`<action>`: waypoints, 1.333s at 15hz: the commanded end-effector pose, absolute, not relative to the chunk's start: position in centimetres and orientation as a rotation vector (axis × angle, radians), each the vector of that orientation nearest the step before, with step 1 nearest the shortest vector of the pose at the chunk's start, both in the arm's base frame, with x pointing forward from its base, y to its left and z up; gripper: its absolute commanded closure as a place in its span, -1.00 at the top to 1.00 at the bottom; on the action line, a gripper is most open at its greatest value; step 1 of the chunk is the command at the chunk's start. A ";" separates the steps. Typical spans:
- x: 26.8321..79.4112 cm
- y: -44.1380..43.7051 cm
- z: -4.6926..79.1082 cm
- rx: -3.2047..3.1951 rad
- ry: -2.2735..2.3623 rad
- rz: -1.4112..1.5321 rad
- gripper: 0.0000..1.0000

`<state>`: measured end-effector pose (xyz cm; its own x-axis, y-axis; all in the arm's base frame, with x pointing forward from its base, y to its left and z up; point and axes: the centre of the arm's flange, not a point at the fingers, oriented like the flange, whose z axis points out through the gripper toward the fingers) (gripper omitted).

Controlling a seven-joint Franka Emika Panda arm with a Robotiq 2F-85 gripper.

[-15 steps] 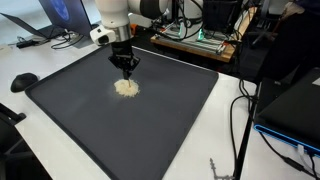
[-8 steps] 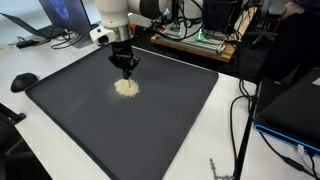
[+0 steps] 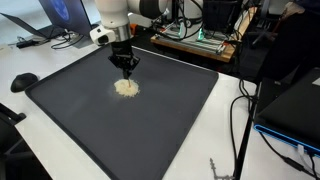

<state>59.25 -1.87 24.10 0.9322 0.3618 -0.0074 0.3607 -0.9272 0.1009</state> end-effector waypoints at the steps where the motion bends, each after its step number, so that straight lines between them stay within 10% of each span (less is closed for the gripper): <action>1: 58.2 -2.6 25.3 2.990 0.534 -0.010 -0.94; 20: 57.4 4.7 30.7 2.800 0.442 0.061 -0.94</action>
<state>57.86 2.25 30.55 0.9454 0.3250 0.0226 0.3113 -0.9217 0.2315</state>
